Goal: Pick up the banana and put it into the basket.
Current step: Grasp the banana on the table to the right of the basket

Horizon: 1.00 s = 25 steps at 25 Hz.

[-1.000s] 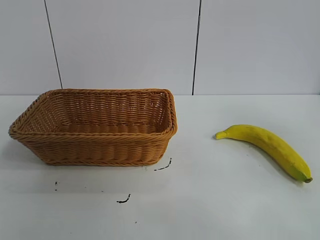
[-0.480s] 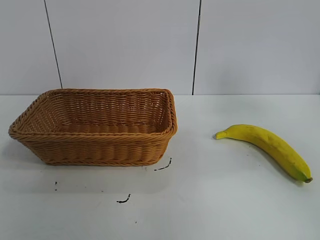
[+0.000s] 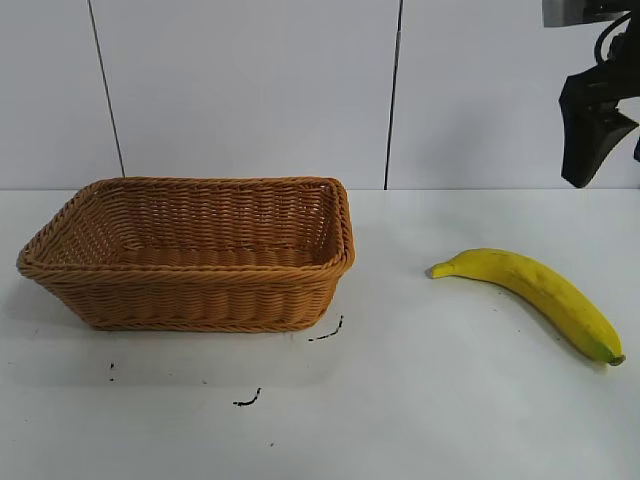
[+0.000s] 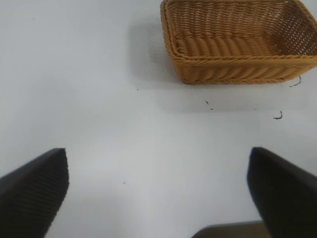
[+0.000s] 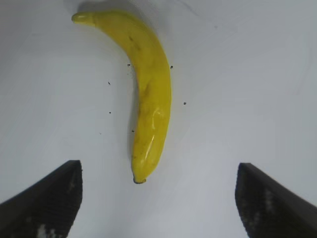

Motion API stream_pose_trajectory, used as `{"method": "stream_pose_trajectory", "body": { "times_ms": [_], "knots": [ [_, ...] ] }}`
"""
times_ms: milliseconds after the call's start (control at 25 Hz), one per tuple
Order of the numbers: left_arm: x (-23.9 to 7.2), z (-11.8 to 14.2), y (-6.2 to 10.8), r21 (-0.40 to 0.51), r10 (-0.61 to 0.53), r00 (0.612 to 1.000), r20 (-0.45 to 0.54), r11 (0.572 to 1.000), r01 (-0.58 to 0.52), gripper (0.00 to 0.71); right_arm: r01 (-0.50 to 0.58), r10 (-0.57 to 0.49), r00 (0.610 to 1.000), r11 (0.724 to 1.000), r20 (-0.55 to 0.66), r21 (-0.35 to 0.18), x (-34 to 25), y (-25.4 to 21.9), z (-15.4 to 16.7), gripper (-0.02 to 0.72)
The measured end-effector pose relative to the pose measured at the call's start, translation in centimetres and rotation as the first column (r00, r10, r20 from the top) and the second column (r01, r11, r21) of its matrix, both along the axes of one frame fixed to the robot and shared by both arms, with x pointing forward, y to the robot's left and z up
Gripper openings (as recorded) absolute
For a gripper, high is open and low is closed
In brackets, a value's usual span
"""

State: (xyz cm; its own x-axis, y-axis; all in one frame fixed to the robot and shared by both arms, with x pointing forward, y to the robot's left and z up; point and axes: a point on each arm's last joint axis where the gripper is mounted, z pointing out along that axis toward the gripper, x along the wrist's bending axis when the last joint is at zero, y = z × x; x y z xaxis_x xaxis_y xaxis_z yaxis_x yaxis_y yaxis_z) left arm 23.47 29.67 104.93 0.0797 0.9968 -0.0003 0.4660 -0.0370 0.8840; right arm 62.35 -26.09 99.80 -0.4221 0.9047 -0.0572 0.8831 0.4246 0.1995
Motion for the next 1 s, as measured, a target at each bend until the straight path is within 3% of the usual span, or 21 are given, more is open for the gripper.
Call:
{"method": "stream_pose_trajectory", "body": {
  "times_ms": [360,640,1000],
  "knots": [
    [0.0,0.0,0.0,0.0,0.0,1.0,0.0,1.0,0.0,0.695,0.03,-0.03,0.999,1.0,-0.045,-0.004,2.0,0.0,-5.6,0.605],
    [0.0,0.0,0.0,0.0,0.0,1.0,0.0,1.0,0.0,0.695,0.074,-0.074,0.997,0.997,-0.011,0.008,3.5,0.1,-9.9,0.605],
    [0.0,0.0,0.0,0.0,0.0,1.0,0.0,1.0,0.0,0.695,0.081,-0.08,0.996,0.997,-0.035,0.005,3.7,0.1,-12.2,0.593]
  ]
}}
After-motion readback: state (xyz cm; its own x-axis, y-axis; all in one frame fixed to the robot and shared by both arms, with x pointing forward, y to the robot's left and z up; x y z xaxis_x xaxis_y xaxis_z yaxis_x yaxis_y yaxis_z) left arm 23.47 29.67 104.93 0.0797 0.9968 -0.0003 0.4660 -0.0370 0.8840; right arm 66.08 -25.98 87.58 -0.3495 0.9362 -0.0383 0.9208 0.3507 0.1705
